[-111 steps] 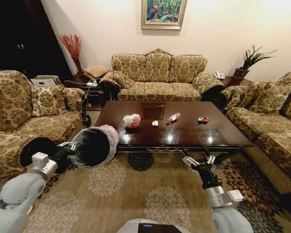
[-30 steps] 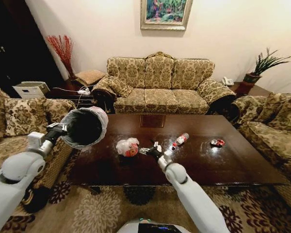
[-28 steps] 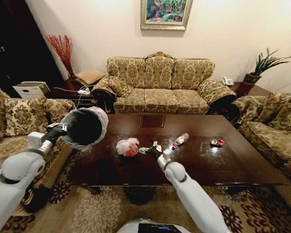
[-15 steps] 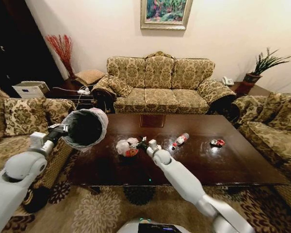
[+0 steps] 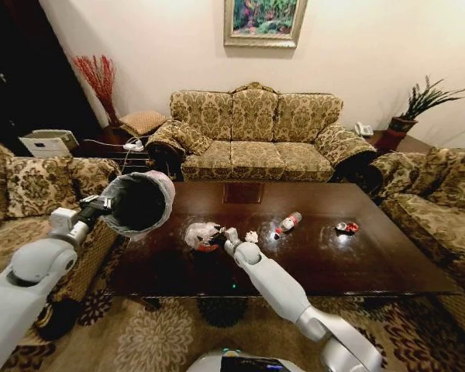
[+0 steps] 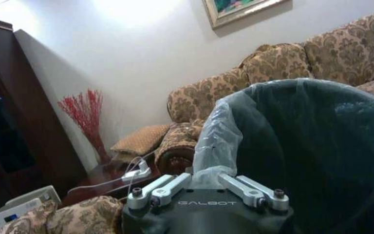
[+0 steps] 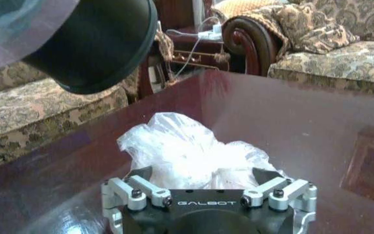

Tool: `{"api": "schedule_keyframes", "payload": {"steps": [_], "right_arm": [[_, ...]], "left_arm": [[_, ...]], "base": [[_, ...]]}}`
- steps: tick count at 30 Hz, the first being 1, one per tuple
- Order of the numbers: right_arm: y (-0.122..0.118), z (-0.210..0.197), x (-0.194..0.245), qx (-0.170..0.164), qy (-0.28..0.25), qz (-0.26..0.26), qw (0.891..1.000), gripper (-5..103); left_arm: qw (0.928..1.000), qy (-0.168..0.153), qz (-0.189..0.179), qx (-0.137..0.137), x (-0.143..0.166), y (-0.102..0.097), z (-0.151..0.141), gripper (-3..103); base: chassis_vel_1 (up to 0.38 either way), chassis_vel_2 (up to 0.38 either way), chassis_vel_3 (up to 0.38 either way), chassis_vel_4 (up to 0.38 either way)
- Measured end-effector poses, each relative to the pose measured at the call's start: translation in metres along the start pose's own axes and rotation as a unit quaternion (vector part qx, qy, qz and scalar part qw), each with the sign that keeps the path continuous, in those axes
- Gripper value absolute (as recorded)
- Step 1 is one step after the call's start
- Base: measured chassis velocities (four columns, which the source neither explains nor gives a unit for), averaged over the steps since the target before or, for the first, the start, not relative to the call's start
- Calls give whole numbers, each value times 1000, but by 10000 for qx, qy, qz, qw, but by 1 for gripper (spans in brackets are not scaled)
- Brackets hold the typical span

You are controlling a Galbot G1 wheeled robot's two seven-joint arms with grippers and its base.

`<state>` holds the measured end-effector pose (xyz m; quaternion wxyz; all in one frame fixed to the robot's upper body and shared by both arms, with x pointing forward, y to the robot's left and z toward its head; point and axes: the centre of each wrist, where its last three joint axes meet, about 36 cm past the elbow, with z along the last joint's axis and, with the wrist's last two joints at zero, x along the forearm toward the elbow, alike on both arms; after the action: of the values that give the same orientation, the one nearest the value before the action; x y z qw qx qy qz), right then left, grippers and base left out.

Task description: Move to the front of the table and place the trash on the table into the trash bin.

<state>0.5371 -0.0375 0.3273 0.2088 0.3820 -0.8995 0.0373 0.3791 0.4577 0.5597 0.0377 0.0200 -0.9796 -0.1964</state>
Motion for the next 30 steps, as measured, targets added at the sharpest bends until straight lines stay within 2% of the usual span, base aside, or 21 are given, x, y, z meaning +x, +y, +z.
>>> {"api": "schedule_keyframes", "payload": {"steps": [1, 3, 6, 8, 9, 10, 12, 15, 18, 19, 21, 22, 23, 25, 27, 28, 30], "right_arm": [[0, 0, 0, 0, 0, 0, 10000, 98], [0, 0, 1, -2, 31, 2, 10000, 90], [-1, -1, 2, -2, 39, -2, 10000, 84], [0, 0, 4, 1, 30, -4, 10000, 73], [0, 0, 4, 1, 30, -4, 10000, 73], [0, 1, 6, -5, 16, -4, 10000, 62], [0, 1, 8, -7, 4, 0, 10000, 62], [-2, 2, 15, -10, -36, 0, 10000, 46], [-3, 3, 18, 21, -92, 2, 10000, 41], [-3, 3, 22, 70, -152, -5, 9999, 30], [-3, 3, 26, 80, -186, -11, 9998, 30], [-3, 4, 32, 87, -245, -15, 9997, 19], [-3, 4, 32, 87, -245, -15, 9997, 19], [-8, 4, 45, 103, -341, 19, 9994, 8], [-11, 2, 52, 99, -403, 44, 9991, 8], [-12, 1, 56, 91, -440, 62, 9990, 3], [-20, -2, 74, 52, -567, 150, 9983, 1]], "left_arm": [[10000, 0, 0, 0, 0, 0, 0, 2], [10000, 1, 0, 2, 0, 1, 1, 2], [10000, 0, 0, 5, 0, 1, 1, 2], [10000, 3, 5, 10, 0, 0, 2, 2], [10000, 3, 5, 10, 0, 0, 2, 2], [10000, 4, 6, 9, 0, 0, 2, 2], [10000, 3, 8, 2, 0, 0, 2, 2], [10000, 2, 17, 0, 0, 0, 2, 2], [10000, 2, 19, 15, 0, -1, 2, 2], [10000, 5, 28, 27, 0, -2, 3, 2], [10000, 5, 36, 25, 0, -2, 4, 2], [10000, 3, 47, 23, 0, -2, 4, 2], [10000, 3, 47, 23, 0, -2, 4, 2], [10000, -28, 39, -2, -3, 0, 2, 2], [10000, -40, 39, -20, -5, 2, 1, 2], [10000, -46, 43, -31, -6, 3, 0, 2], [9999, -65, 49, -66, -8, 6, -2, 2]], "base": [[0, 0, 0, 0], [0, 0, 0, 0], [0, 0, 0, 0], [0, 0, 0, 0], [0, 0, 0, 0], [0, 0, 0, 0], [0, 0, 0, 0], [0, 0, 0, 0], [0, 0, 0, 0], [0, 0, 0, 0], [0, 0, 0, 0], [0, 0, 0, 0], [0, 0, 0, 0], [0, 0, 0, 0], [0, 0, 0, 0], [0, 0, 0, 0], [0, 0, 0, 0]]}}
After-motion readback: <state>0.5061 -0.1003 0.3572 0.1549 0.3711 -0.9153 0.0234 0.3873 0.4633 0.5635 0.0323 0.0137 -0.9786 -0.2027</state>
